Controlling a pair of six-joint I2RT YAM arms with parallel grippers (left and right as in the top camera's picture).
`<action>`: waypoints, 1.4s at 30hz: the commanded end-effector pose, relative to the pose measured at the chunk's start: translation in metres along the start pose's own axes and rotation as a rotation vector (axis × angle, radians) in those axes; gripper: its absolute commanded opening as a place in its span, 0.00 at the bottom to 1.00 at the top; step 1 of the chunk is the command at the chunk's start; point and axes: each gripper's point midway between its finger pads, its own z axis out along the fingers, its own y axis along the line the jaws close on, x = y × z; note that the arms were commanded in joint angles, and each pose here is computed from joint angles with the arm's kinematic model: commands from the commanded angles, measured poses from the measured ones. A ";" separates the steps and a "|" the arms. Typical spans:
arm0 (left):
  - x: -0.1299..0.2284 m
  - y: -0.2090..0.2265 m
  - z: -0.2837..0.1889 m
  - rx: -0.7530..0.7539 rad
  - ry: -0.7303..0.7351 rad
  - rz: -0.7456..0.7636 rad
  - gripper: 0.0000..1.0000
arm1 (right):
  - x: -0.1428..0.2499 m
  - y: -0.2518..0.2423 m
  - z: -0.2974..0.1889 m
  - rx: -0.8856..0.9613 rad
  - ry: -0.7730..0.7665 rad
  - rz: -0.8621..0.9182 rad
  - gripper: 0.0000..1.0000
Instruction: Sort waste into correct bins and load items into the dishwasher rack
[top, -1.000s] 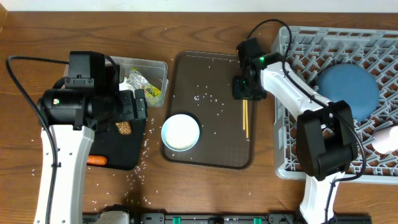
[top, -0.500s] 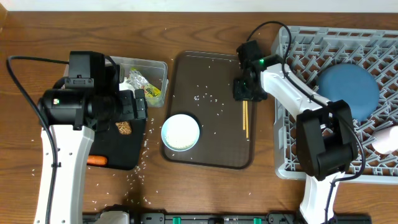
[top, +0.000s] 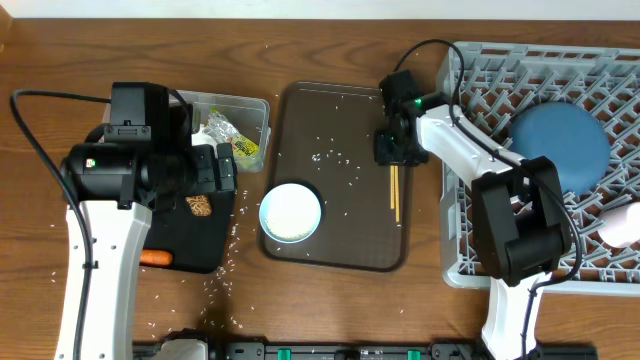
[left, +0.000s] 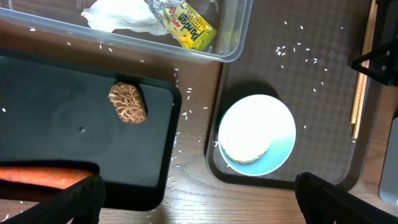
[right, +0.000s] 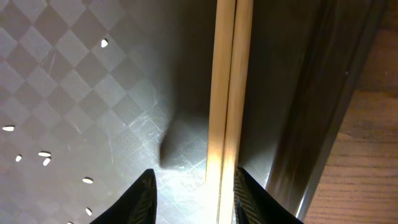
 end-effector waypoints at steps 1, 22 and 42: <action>-0.003 0.003 -0.003 -0.013 -0.012 -0.009 0.98 | 0.013 0.010 0.010 -0.006 0.034 -0.046 0.32; -0.003 0.003 -0.003 -0.013 -0.012 -0.009 0.98 | 0.011 0.035 -0.021 -0.137 -0.001 -0.228 0.30; -0.003 0.003 -0.003 -0.013 -0.012 -0.009 0.98 | 0.022 0.019 0.015 -0.031 0.059 -0.282 0.33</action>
